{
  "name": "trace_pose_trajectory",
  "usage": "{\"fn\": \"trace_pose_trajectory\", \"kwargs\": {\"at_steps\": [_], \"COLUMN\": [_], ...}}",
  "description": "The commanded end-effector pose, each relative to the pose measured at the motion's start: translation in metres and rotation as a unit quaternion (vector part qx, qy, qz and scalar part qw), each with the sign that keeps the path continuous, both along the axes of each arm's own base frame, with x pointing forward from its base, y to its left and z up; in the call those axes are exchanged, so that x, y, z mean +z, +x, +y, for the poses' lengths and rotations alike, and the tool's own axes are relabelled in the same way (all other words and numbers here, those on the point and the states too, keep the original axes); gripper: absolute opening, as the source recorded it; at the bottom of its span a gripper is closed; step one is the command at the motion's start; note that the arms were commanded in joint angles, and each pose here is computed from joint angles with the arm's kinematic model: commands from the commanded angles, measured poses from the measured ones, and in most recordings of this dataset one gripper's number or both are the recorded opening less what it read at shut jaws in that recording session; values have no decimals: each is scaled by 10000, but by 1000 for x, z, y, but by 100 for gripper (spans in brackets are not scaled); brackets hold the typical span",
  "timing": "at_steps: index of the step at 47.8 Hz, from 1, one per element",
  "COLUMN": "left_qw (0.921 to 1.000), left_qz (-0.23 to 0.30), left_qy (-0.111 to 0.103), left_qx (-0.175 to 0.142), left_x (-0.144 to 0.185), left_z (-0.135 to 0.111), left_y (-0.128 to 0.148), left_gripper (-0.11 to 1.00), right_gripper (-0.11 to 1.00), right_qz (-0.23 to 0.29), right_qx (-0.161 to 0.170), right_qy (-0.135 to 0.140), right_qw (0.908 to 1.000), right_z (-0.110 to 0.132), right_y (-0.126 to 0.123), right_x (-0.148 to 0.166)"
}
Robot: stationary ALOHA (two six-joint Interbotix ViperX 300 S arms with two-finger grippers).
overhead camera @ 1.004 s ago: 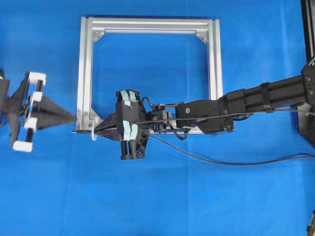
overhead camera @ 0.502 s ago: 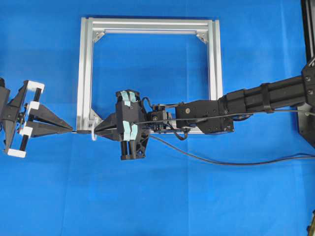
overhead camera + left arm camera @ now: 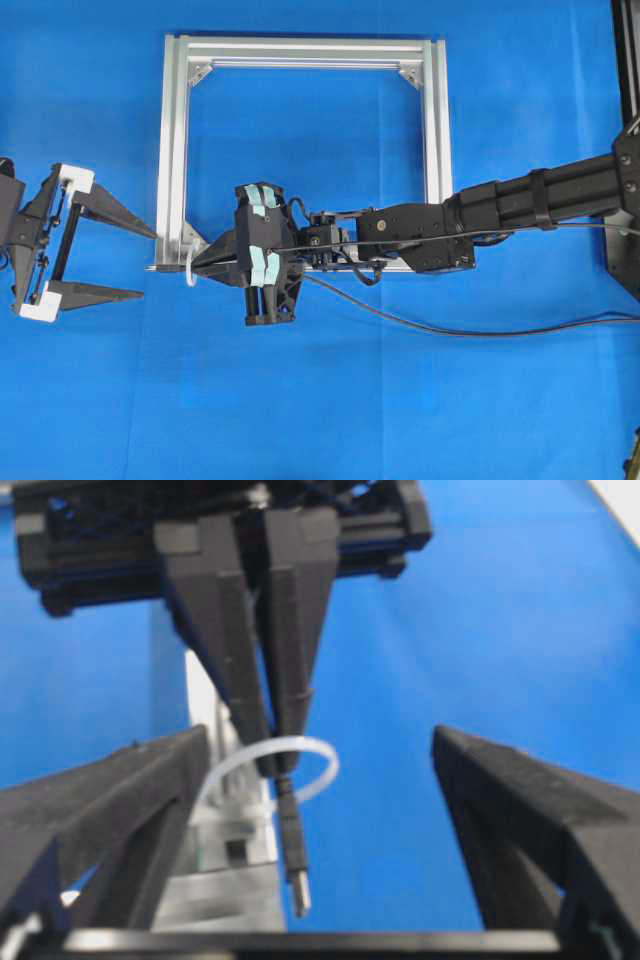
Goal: Insert the wire through the string loop located on the left side.
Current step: 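Close the left gripper on the plug emerging from the loop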
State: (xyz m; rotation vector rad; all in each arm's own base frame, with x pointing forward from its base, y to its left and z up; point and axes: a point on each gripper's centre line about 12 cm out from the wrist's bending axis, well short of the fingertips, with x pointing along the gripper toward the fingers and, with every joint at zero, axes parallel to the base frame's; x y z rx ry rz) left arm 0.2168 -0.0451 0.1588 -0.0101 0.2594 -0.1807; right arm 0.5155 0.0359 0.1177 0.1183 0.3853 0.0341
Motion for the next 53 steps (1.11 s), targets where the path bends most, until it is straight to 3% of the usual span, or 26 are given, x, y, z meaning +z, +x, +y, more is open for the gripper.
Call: {"fn": "trace_pose_trajectory", "kwargs": {"at_steps": [1,22,53], "left_qw": [10000,9954,9945], "left_qz": [-37,939,1021], "left_qy": [-11,184,201], "left_qx": [19,68,150], "left_x": [4,-42,-46], "left_z": [0,-3,0], "left_y": [6,27,29], "left_gripper": [88,88,87], "right_gripper": [-10,-10,-10], "right_qz": [-221,-206,-206], "right_qx": [-1,7,15], "right_qy": [29,28,28], "right_qw": [9998,9998,9998], "right_z": [1,2,3], "right_y": [5,4,4], "right_x": [18,17,17]}}
